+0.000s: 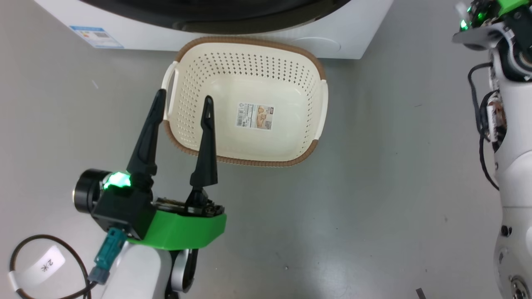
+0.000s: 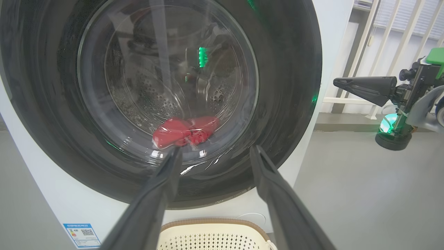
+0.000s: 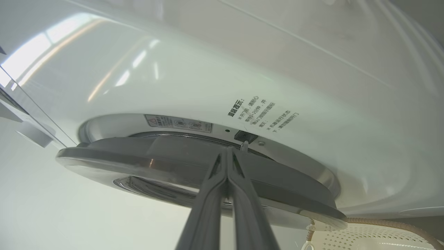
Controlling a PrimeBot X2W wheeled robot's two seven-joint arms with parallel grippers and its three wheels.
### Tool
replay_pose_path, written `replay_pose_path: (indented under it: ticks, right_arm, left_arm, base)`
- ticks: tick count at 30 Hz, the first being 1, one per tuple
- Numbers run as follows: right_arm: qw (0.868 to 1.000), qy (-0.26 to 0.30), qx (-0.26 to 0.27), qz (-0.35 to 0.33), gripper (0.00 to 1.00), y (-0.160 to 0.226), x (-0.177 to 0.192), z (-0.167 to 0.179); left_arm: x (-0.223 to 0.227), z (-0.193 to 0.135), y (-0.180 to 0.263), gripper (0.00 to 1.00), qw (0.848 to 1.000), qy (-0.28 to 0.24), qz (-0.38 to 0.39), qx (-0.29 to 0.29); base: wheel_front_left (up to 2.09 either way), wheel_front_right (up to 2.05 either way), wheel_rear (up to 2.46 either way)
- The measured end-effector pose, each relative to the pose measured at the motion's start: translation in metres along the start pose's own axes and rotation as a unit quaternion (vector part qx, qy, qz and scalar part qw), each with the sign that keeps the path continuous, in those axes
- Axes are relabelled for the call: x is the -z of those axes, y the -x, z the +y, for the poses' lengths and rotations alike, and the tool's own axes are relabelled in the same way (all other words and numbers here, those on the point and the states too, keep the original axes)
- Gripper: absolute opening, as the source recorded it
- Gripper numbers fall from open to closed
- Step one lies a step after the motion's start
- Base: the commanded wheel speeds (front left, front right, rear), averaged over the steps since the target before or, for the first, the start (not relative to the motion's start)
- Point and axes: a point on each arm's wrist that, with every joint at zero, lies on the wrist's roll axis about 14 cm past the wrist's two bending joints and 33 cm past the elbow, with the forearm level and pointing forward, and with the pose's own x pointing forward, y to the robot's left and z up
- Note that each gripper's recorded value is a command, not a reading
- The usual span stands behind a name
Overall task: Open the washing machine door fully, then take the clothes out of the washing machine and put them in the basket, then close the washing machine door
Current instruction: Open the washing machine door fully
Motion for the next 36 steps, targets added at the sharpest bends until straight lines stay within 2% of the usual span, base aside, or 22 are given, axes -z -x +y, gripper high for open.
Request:
replay_pose_path:
  ticks: [8,23,36]
  right_arm:
    - [0.999,-0.019,-0.01,0.04,0.0,-0.024,0.012,0.005]
    - [0.998,-0.016,-0.018,0.064,0.0,-0.054,0.023,0.009]
    - [0.994,-0.021,-0.004,0.106,0.0,-0.066,0.033,0.002]
  left_arm:
    - [0.008,0.006,0.003,1.0,1.0,-0.006,0.012,-0.005]
    - [0.012,0.014,0.005,1.0,1.0,-0.015,0.02,-0.011]
    - [0.017,0.021,0.006,1.0,0.999,-0.021,0.027,-0.02]
  base:
    - [0.0,0.0,0.0]
    - [0.0,0.0,0.0]
    - [0.0,0.0,0.0]
